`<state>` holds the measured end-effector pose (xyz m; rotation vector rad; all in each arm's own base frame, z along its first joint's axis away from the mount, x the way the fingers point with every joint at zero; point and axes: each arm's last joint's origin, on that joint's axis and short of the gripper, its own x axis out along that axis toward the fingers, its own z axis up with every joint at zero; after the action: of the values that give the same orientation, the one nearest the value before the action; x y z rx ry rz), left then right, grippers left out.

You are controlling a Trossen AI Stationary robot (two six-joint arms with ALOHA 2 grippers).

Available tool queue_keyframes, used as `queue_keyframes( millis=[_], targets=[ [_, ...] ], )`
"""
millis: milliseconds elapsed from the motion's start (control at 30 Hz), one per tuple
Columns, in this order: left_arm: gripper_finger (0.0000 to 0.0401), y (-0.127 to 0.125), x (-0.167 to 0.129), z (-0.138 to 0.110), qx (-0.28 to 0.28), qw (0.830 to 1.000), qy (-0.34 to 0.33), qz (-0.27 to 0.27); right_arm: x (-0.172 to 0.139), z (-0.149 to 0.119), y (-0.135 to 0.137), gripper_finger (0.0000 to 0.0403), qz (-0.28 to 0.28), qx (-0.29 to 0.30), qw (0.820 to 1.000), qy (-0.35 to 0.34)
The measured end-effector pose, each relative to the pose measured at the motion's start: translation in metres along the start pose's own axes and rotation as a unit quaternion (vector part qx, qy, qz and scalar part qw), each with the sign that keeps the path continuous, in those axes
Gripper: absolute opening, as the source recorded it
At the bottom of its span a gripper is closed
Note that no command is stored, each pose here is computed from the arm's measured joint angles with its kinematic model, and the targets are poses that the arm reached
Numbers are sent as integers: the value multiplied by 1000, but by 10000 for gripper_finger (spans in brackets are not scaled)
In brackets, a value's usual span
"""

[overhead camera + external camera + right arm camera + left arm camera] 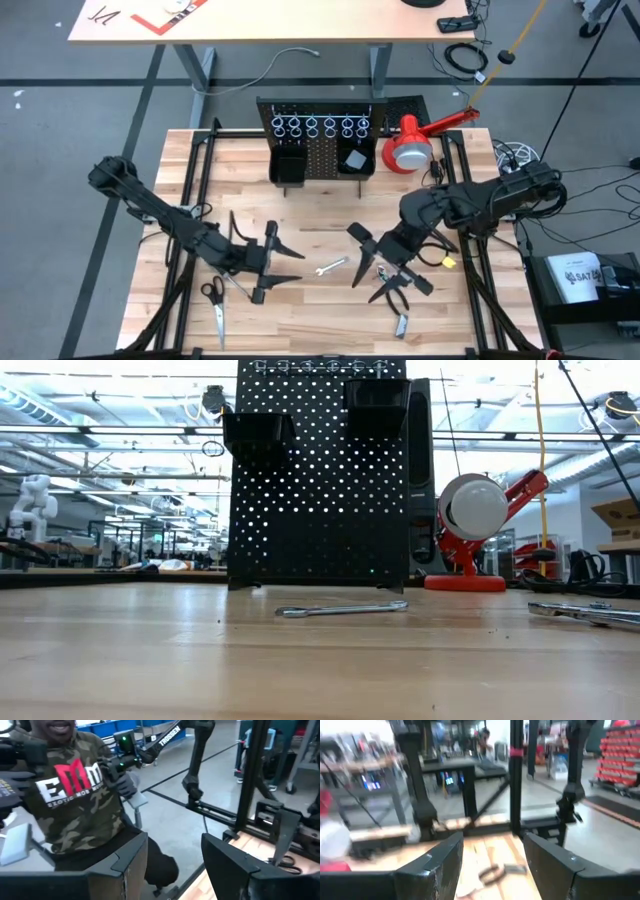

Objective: Hang tools onto peg board
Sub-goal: Hang the wrench on the pegboard

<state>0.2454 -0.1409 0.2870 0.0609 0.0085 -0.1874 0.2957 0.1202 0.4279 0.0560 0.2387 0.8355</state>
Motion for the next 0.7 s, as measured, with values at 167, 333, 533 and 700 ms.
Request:
queue_keyframes(
  millis=[167,333,533,700],
  targets=[
    [218,3,13,-22,-37,998,58,0,0,0,1,183,2,2,1000,1],
    [218,9,25,-56,-61,986,151,25,0,-2,1,183,-3,6,1000,8],
    [218,12,36,-101,-70,963,256,56,0,-4,-1,183,-30,9,999,16],
    [218,8,45,-133,-57,950,301,61,0,-4,-1,183,-30,8,999,19]
  ],
)
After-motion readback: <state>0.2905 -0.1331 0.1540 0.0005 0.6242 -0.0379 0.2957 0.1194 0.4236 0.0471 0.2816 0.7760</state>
